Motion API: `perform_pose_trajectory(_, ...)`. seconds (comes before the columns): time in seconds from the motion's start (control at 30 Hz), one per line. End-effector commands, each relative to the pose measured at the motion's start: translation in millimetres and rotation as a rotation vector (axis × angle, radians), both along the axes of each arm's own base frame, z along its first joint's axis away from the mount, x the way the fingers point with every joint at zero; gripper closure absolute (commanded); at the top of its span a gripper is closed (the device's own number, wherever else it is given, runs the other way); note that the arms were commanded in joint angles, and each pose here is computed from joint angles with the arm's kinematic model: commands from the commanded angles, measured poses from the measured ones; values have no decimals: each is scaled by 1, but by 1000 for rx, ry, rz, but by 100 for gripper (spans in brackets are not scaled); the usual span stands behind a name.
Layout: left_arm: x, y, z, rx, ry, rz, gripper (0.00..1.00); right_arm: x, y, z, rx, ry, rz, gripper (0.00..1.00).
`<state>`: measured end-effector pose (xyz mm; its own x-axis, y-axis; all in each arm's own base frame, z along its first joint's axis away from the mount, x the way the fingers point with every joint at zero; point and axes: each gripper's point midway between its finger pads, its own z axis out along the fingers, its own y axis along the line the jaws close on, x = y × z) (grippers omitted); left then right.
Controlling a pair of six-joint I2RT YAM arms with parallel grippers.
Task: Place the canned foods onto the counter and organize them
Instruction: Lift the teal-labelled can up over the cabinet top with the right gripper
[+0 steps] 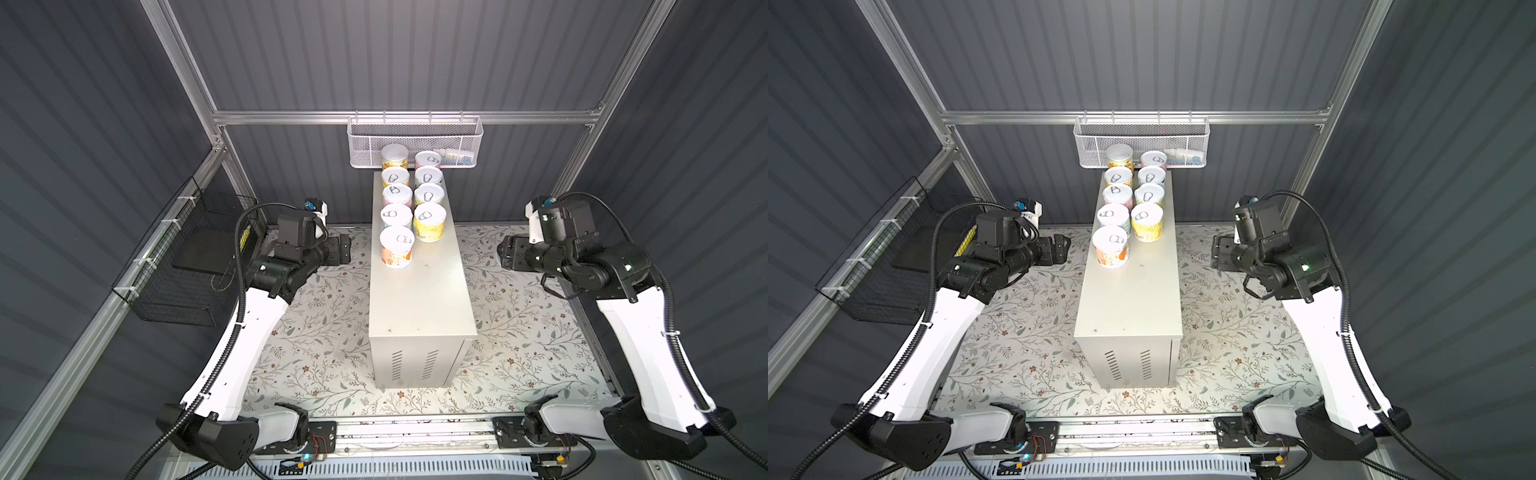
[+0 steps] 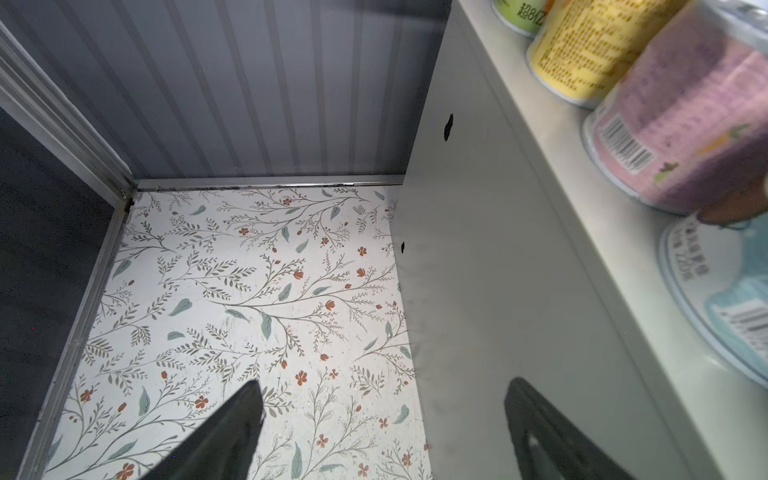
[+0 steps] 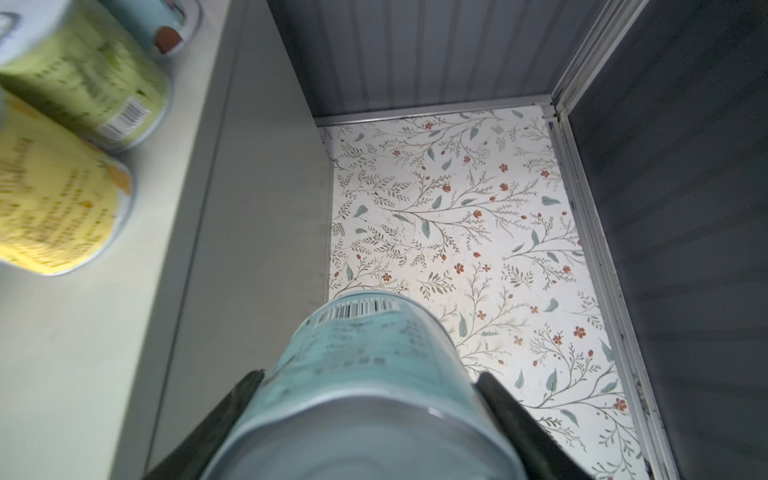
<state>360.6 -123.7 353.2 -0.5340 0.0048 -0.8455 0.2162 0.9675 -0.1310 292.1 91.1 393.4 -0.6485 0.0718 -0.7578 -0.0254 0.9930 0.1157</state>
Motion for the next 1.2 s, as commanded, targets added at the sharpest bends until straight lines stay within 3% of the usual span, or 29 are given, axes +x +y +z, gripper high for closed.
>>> perform_pose_trajectory(0.0,-8,-8,4,43,7,-42,8,-6,7,21,-17,-40,32,100)
perform_pose_trajectory(0.23,-21,-32,18,73,-15,-101,8,-10,46,50,-27,-87,145,100)
perform_pose_trajectory(0.6,-32,-29,15,87,1,-107,9,-4,113,54,-64,-76,319,100)
perform_pose_trajectory(1.17,-33,-39,14,45,7,-141,10,-3,159,25,-84,27,443,100)
